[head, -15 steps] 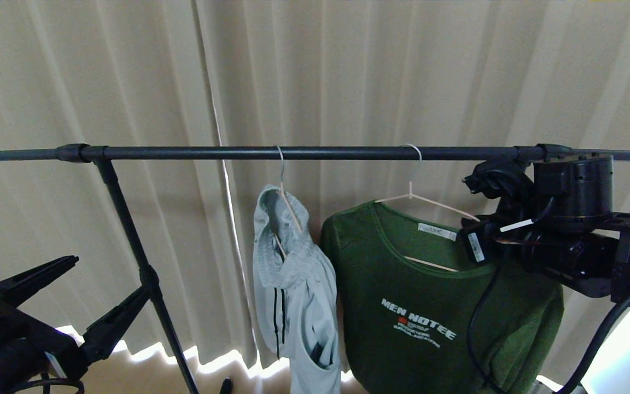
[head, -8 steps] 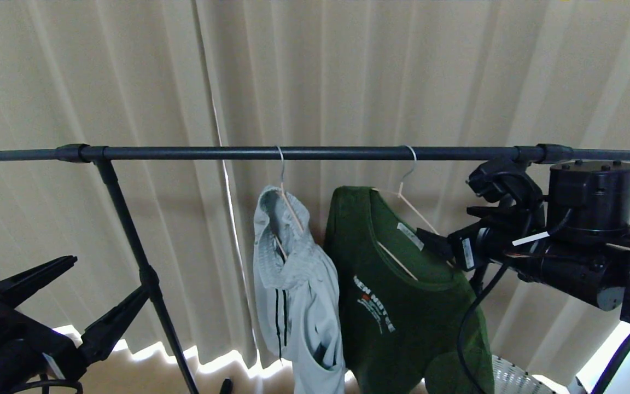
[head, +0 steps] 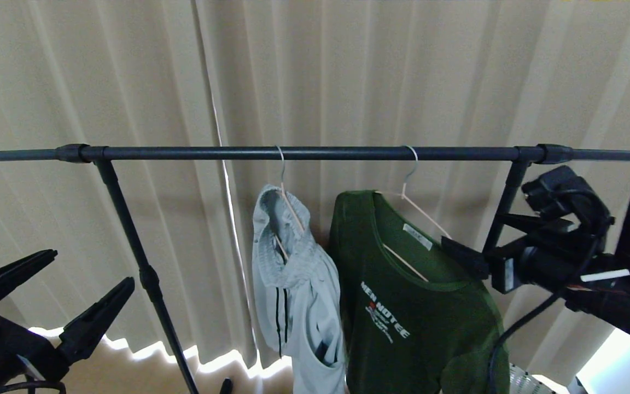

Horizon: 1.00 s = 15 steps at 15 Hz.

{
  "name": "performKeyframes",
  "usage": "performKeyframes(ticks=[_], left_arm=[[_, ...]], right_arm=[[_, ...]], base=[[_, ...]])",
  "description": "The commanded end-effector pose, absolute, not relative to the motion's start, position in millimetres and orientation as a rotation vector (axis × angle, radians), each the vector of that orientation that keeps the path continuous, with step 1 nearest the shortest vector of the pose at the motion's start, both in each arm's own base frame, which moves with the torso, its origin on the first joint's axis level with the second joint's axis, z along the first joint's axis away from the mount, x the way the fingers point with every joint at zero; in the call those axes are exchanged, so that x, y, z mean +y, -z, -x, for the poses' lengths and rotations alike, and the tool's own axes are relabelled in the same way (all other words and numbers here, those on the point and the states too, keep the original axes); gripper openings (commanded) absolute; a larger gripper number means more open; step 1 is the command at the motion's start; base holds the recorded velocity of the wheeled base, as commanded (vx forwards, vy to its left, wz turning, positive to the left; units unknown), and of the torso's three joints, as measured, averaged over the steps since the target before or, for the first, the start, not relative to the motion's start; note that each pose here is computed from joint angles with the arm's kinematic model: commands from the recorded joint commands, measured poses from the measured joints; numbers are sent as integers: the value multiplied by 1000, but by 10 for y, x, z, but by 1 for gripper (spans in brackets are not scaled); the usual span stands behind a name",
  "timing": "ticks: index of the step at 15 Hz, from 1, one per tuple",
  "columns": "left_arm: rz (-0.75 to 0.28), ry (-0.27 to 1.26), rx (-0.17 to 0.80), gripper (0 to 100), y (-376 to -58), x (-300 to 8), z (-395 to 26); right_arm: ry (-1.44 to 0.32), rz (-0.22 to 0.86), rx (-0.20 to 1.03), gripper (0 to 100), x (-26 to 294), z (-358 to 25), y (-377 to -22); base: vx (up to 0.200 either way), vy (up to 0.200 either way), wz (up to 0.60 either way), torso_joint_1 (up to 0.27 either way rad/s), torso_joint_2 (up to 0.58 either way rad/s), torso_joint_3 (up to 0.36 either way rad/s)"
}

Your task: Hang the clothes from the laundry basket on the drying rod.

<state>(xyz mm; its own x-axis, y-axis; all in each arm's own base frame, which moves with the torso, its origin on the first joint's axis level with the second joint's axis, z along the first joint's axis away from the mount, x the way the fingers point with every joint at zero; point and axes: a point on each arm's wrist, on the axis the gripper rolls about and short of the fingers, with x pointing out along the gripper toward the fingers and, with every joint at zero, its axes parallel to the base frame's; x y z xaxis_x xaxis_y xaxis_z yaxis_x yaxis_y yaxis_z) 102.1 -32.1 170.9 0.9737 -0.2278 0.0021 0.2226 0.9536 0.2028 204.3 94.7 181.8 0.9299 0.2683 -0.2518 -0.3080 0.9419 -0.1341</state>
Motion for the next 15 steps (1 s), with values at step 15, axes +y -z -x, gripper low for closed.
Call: performKeyframes(ticks=[15], left_arm=[[-69, -134, 84, 100, -792, 27, 290]], right_arm=[[155, 58, 312, 100, -37, 51, -991]], base=[[0, 0, 0, 0, 0, 0]])
